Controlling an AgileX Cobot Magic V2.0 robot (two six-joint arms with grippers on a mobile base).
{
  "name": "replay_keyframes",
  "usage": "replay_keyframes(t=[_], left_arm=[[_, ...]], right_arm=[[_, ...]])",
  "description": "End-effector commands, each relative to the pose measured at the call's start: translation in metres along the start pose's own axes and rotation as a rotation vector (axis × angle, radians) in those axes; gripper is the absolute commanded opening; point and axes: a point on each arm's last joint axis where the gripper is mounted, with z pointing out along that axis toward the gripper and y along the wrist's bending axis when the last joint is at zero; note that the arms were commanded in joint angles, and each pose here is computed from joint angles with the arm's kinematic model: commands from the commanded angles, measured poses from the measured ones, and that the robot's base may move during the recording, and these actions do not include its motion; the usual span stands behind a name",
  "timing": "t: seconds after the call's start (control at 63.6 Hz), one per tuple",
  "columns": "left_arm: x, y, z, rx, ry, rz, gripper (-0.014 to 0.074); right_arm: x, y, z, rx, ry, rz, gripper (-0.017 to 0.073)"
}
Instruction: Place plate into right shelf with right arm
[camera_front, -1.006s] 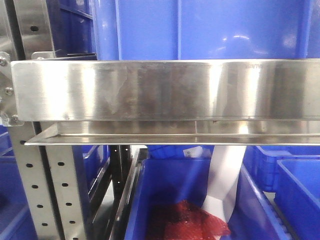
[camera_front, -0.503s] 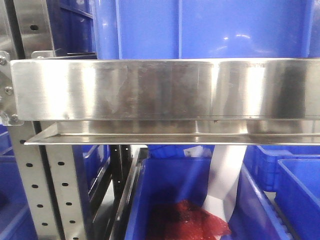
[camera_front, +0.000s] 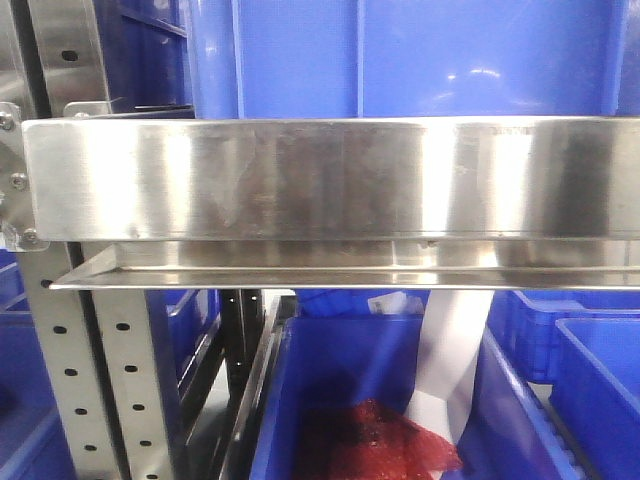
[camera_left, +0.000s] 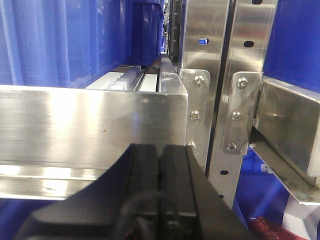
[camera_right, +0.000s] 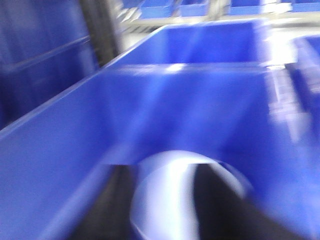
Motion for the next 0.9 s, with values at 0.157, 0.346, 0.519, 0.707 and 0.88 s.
replay_keyframes(t=[0.157,0.346,0.519,0.707,0.88], left_arm=[[-0.005,0.001,-0.001,-0.012,-0.089,-0.015,-0.0128],[-0.005,0.001,-0.001,-0.012,-0.089,-0.015,-0.0128],[-0.005,0.001,-0.001,-0.012,-0.089,-0.015,-0.0128],[-0.005,0.001,-0.001,-0.012,-0.089,-0.015,-0.0128],[-0.005,0.001,-0.001,-0.012,-0.089,-0.015,-0.0128]], right_arm=[[-0.031,-0.019,-0.075,0.107,-0.054,-0.014,0.0055],[-0.004,-0.012,-0.112,0.105,-0.036,-0.095,0.0055],[0.038,-0.013,-0.147,0.140,-0.149,-0.093,0.0055],[0.092,-0.014,-0.184,0.167,-0.263,-0.098,0.0055],[0.131,-0.013,-0.210,0.165,-0.338,-0.108,0.0055]])
